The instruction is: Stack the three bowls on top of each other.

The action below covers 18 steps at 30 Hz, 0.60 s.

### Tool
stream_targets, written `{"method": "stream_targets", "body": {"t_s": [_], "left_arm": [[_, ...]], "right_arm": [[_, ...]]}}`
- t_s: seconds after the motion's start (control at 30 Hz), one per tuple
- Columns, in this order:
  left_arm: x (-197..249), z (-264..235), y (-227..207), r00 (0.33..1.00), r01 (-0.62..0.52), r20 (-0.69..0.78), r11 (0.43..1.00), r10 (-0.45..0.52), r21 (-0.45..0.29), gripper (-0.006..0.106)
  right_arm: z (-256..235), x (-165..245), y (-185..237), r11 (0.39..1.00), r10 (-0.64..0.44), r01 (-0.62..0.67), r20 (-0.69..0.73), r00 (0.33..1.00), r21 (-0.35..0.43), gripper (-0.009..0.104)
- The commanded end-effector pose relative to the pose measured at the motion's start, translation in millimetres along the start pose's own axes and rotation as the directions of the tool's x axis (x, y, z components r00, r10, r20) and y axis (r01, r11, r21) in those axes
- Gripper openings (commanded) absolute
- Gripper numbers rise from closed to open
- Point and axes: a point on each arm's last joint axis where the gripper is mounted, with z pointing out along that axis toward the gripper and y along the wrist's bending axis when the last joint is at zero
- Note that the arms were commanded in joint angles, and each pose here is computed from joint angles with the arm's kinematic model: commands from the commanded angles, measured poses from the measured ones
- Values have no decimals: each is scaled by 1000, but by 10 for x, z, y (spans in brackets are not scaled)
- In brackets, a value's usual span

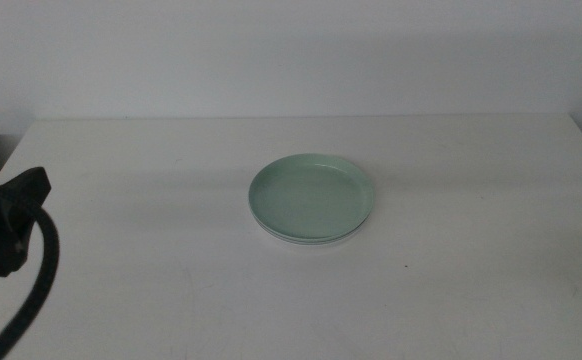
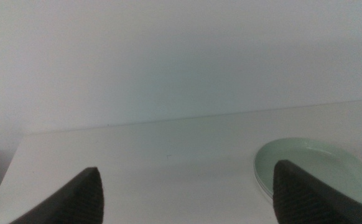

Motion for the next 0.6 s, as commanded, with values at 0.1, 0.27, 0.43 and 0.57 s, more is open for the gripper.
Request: {"method": "stream_targets", "body": {"t_s": [0.1,0.27,0.43,0.57], "left_arm": [[-31,-135,0,992,11,124,1000,-12,6,105],[368,-333,35,990,13,141,1000,-12,-8,105],[903,-426,103,992,23,128,997,-14,-70,105],[1137,-462,136,989,30,144,993,-13,-111,105]], "right_arm": [[-26,18,-58,995,-59,49,123,991,83,54],[-40,341,-73,985,-125,103,165,978,136,54],[-19,690,-59,984,-134,115,142,981,137,54],[-5,898,-49,984,-134,115,142,981,137,54]]}}
